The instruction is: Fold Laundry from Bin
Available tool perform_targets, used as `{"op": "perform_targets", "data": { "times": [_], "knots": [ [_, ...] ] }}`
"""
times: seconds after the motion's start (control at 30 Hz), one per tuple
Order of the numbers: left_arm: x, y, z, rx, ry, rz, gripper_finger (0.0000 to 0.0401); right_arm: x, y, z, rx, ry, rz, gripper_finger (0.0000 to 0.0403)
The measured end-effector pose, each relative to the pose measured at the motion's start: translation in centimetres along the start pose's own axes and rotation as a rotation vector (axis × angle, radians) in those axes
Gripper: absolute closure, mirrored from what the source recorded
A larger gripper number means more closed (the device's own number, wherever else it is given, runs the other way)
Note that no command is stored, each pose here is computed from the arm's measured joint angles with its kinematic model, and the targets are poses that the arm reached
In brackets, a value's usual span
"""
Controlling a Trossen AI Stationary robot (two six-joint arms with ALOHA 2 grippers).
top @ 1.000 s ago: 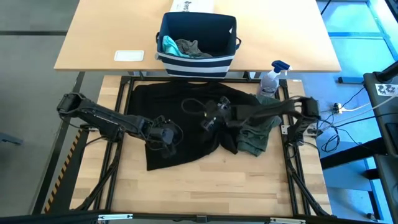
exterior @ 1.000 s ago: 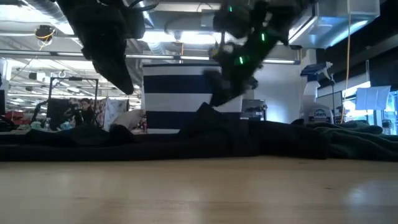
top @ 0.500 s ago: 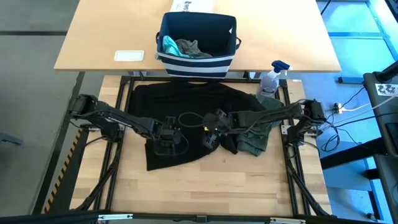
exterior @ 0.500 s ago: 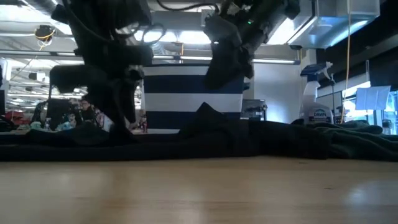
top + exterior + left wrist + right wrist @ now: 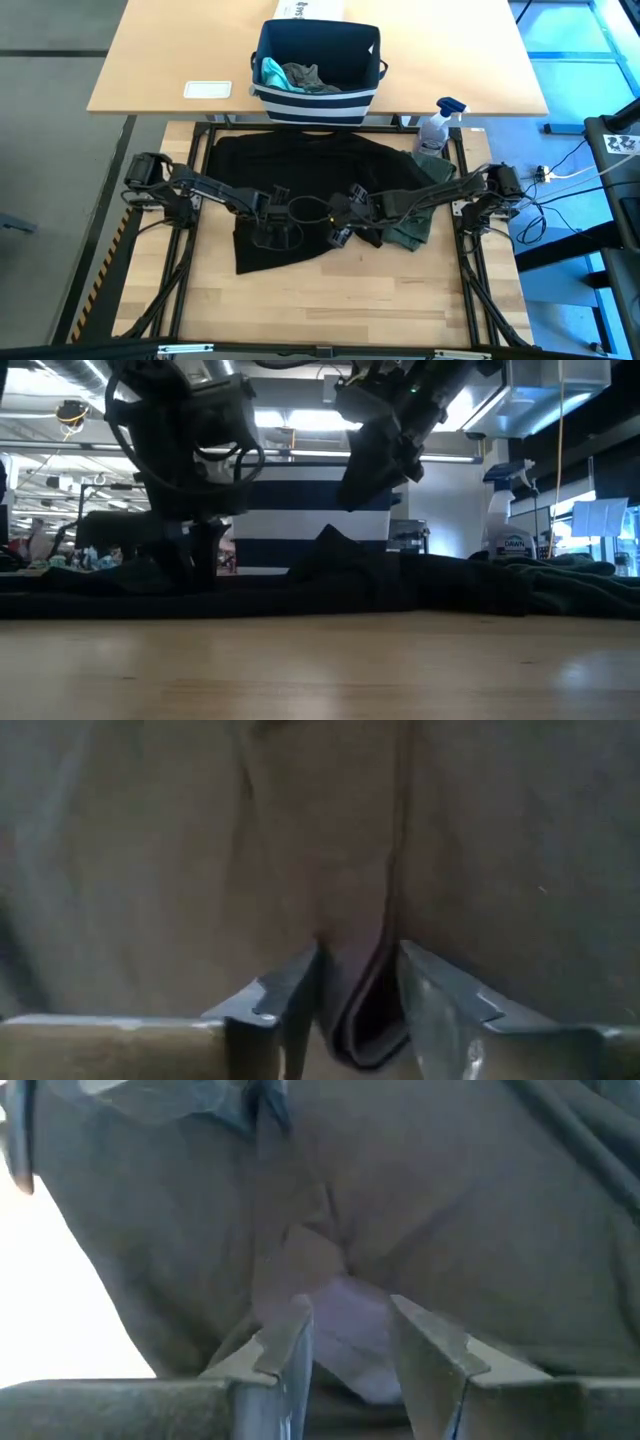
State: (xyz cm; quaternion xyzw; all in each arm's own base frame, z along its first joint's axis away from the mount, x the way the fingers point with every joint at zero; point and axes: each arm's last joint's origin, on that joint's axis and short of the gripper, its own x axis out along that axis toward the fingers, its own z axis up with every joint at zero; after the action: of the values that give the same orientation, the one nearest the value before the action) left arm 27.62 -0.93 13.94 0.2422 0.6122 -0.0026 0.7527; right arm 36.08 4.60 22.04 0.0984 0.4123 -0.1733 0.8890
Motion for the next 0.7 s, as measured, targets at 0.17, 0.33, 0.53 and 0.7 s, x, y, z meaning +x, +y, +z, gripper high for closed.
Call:
{"op": "perform_targets", "data": {
  "times": [0.17, 0.33, 0.53, 0.7],
  "knots": [
    [-1.2, 0.5, 0.1, -0.061, -0.04, 0.025, 0.0357, -0.1, -0.2, -0.7, -0.087, 0.086, 0.017, 0.0274],
    [-3.9, 1.6, -0.2, -0.225, -0.148, -0.012, 0.0394, -0.6, 0.5, -0.9, -0.173, 0.086, 0.059, 0.0274],
    [-6.5, 2.7, -1.3, -0.425, -0.219, -0.014, 0.0398, 0.1, 1.2, -0.6, -0.198, 0.044, 0.118, 0.0274],
    [-7.8, 3.6, -2.0, -0.545, -0.267, -0.013, 0.0399, 0.7, 1.5, -0.1, -0.204, -0.034, 0.098, 0.0266]
  ]
}}
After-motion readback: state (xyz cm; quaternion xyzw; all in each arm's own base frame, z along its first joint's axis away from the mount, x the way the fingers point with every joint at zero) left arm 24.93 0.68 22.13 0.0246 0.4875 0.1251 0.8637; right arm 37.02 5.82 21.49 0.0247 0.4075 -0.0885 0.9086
